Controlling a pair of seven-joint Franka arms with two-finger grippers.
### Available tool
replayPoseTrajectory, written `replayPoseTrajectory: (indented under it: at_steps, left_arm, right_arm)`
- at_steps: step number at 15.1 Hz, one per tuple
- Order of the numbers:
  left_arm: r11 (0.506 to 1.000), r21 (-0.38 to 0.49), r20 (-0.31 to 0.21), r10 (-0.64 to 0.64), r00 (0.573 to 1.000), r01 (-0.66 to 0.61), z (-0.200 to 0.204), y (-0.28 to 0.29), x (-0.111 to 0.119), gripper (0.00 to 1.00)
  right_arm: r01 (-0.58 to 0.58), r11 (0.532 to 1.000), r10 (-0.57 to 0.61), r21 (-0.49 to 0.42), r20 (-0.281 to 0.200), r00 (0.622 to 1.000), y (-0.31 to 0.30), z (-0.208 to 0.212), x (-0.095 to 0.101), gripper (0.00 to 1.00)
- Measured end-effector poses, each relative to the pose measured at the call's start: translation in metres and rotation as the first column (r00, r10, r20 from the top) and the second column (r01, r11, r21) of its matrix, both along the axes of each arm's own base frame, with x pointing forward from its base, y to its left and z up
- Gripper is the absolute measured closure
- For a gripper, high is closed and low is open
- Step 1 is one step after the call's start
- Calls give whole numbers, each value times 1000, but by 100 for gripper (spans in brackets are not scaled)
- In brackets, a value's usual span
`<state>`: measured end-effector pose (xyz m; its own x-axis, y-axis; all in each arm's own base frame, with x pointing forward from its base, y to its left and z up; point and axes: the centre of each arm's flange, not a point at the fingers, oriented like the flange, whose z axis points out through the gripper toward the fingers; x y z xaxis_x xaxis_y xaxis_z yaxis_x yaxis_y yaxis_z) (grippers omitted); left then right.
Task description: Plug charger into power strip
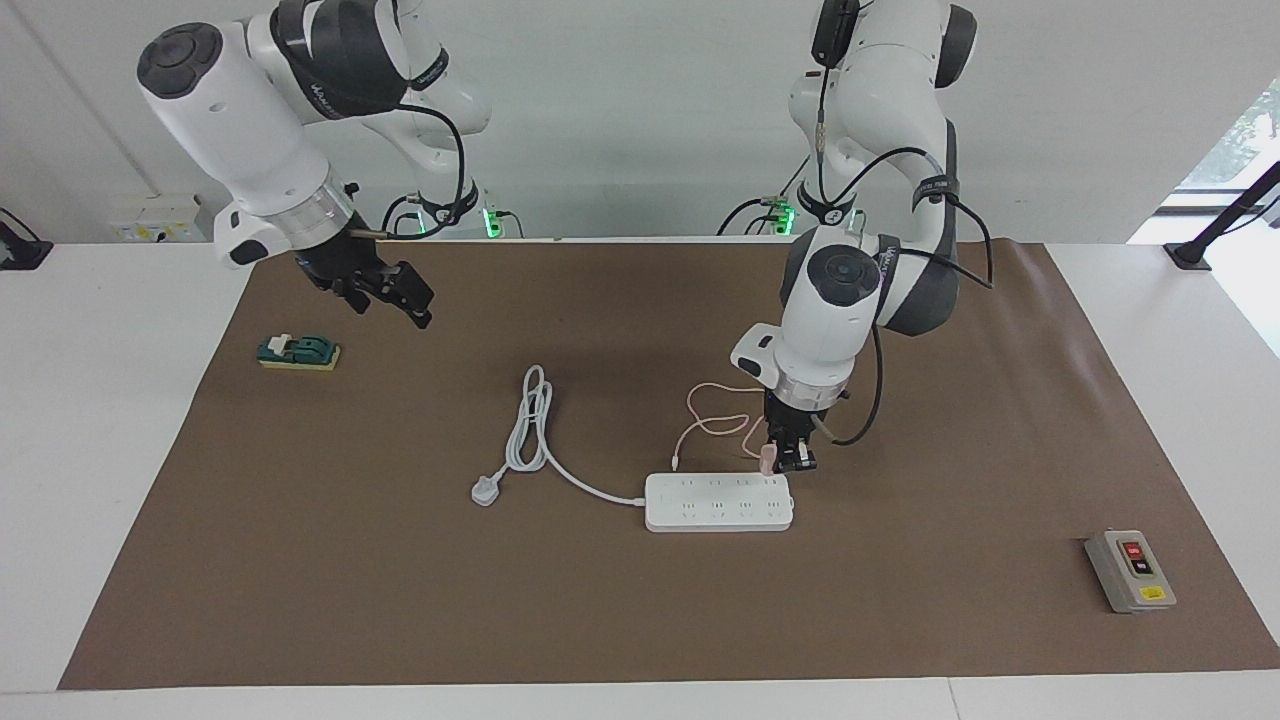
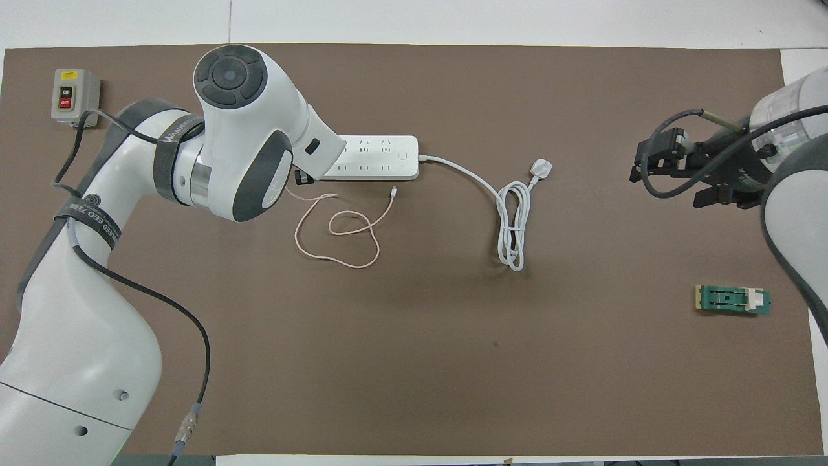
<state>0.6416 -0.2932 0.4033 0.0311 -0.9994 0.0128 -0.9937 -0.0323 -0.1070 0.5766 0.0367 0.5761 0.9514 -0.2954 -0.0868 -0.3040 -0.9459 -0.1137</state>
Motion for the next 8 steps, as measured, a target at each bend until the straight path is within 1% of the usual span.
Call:
replayPoseTrajectory:
  at_steps: [2, 4, 6, 8]
  left_arm:
    - [999, 29, 30, -22, 999, 21, 5, -2, 2, 68]
    - [999, 33, 41, -26, 999, 25, 8, -3, 3, 68]
    - [999, 34, 43, -25, 999, 23, 7, -1, 4, 68]
    - [999, 36, 34, -25, 999, 24, 2, -2, 4, 68]
  right_arm:
    - [-94, 995, 94, -24, 24, 995, -16, 6, -2, 0]
    - [-152, 988, 153, -31, 30, 988, -29, 11, -6, 0]
    - [-168, 985, 169, -28, 14, 986, -39, 12, -10, 0]
    - [-171, 985, 172, -33, 11, 985, -41, 12, -11, 0]
